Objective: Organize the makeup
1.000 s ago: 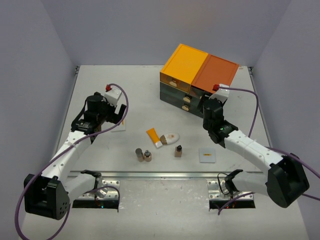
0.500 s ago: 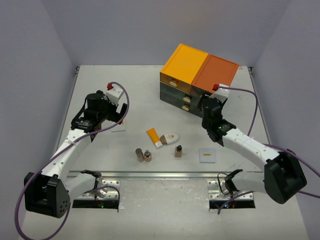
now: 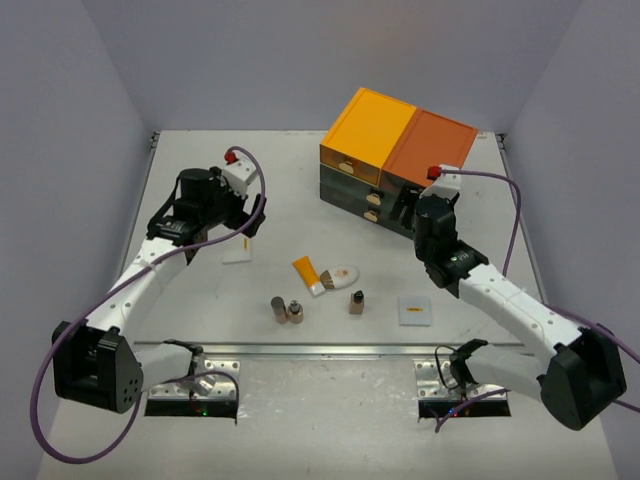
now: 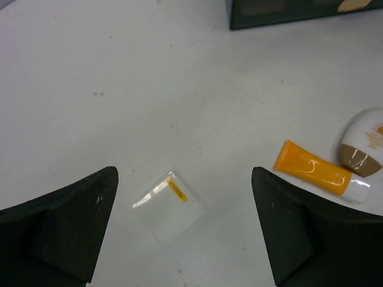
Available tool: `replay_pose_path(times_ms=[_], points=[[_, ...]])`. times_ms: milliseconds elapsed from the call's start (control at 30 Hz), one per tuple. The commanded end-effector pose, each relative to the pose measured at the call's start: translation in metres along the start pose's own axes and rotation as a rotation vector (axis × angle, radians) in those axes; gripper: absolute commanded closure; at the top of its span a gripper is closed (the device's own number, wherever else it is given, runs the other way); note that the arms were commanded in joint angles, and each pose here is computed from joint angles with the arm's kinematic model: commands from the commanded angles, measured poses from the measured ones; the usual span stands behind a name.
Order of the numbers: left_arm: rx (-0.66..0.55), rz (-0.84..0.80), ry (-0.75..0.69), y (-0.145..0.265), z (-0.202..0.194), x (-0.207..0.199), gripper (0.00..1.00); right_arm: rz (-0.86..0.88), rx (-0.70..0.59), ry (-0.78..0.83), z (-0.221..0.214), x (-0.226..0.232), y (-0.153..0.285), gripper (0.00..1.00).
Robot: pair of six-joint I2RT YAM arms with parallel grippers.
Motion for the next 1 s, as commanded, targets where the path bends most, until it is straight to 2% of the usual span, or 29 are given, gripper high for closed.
replay_pose_path(times_ms=[0,67,267,467,533,633,800,900,967], points=[[-0.132,-0.1,-0.089,-0.012,0.064,-0.048,0.09,0.141,0.037,0.023,0.027,0.012,0.023,0.26],[-0.146,-0.044,-0.104,-0.034,0.077,-0.06,0.09,0.173,0.063,0.056,0.027,0.011,0.033,0.25],[-0.19,-0.038,-0.102,-0.092,0.114,-0.098,0.1,0.212,0.056,0.099,0.036,0.007,0.049,0.24],[-0.182,0.044,-0.172,-0.143,0.122,-0.122,0.1,0.19,0.043,0.124,0.034,-0.003,0.052,0.24],[-0.205,0.057,-0.15,-0.151,0.136,-0.125,0.1,0.222,0.047,0.135,0.031,0.001,0.055,0.24],[-0.205,0.092,-0.122,-0.161,0.138,-0.121,0.1,0.254,0.046,0.135,0.03,0.004,0.058,0.24],[-0.206,0.037,-0.101,-0.169,0.139,-0.133,0.1,0.244,0.05,0.128,0.025,0.001,0.059,0.25],[-0.207,0.064,-0.077,-0.176,0.142,-0.131,0.11,0.239,0.056,0.123,0.021,0.0,0.059,0.25],[-0.21,0.079,-0.067,-0.178,0.145,-0.129,0.16,0.239,0.058,0.121,0.02,0.0,0.059,0.25]])
Point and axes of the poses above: each gripper's point midway between its finger pads, its own y axis back along the fingers, its own x axis along the line the jaws close on, z = x × y, the point moved 1 cm from there along y, back along the fingers, and after that the axes turned 10 degrees about y, right-handed, at the moved point
